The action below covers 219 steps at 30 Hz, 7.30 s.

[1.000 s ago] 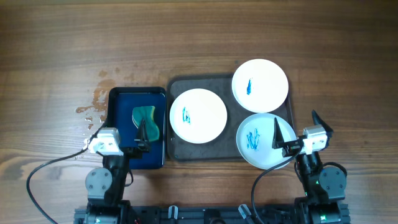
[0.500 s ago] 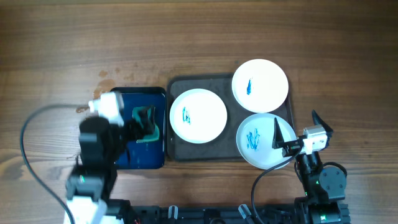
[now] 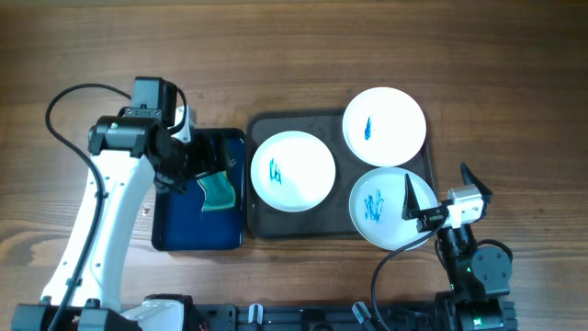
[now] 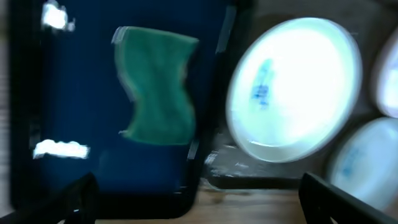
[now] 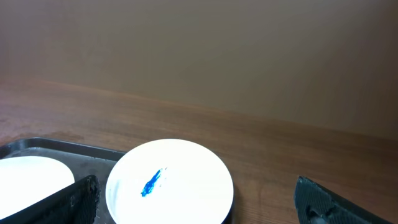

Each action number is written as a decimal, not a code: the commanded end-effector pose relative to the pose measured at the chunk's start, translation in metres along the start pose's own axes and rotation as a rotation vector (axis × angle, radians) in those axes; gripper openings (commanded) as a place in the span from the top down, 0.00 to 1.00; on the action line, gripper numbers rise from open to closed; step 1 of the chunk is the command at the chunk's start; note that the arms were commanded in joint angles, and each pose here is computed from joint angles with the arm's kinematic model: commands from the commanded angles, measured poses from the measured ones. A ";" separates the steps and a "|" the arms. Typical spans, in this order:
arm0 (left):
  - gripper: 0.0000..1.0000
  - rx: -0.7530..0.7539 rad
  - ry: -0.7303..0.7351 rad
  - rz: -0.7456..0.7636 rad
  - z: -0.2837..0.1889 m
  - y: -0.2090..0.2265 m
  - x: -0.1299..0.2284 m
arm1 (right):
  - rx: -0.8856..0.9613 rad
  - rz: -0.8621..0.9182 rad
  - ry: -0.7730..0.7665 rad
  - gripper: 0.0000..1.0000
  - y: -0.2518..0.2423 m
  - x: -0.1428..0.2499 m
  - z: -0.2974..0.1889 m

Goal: Clean dirty plates on tray and stack at the side
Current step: 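Move the left gripper over the green sponge in the blue tray, then grasp the rim of the left white plate with the right gripper, then grasp the green sponge with the left gripper and lift it, then move the held sponge over the plate held by the right gripper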

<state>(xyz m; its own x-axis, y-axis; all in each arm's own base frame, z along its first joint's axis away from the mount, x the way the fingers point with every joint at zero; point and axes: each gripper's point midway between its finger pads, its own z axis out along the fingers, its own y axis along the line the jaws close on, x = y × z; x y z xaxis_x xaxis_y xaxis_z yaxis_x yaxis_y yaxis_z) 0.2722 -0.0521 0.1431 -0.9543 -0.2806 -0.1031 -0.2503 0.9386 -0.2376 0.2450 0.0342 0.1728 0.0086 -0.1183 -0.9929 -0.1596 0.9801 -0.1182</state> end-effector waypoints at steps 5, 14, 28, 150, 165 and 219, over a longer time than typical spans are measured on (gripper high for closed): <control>0.00 -0.125 -0.106 0.005 -0.006 0.018 -0.023 | -0.004 -0.012 -0.007 0.01 0.001 -0.001 0.000; 0.00 -0.098 -0.118 0.008 -0.006 0.012 -0.026 | -0.004 -0.012 -0.007 0.00 0.001 -0.001 0.000; 0.00 -0.089 -0.142 0.012 -0.006 0.010 -0.032 | -0.463 0.161 -0.065 0.00 0.074 -0.034 -0.020; 0.96 -0.061 -0.309 -0.065 0.040 0.027 -0.030 | -0.660 0.183 1.052 0.01 0.196 0.029 0.068; 0.96 -0.453 -0.614 -0.065 -0.014 0.045 -0.023 | -0.391 0.251 1.087 0.00 0.168 0.040 0.082; 0.96 0.327 0.088 0.163 0.189 -0.137 0.045 | -0.175 0.324 1.338 0.96 0.174 0.155 0.090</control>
<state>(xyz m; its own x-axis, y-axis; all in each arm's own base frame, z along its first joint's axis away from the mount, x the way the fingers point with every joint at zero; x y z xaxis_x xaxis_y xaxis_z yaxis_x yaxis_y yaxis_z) 0.3014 -0.2283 0.0124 -0.9846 -0.1196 -0.1278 -0.0308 0.8372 -0.5461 0.3100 0.2007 0.0047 -0.9739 -0.0448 -0.2223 -0.0951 0.9707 0.2208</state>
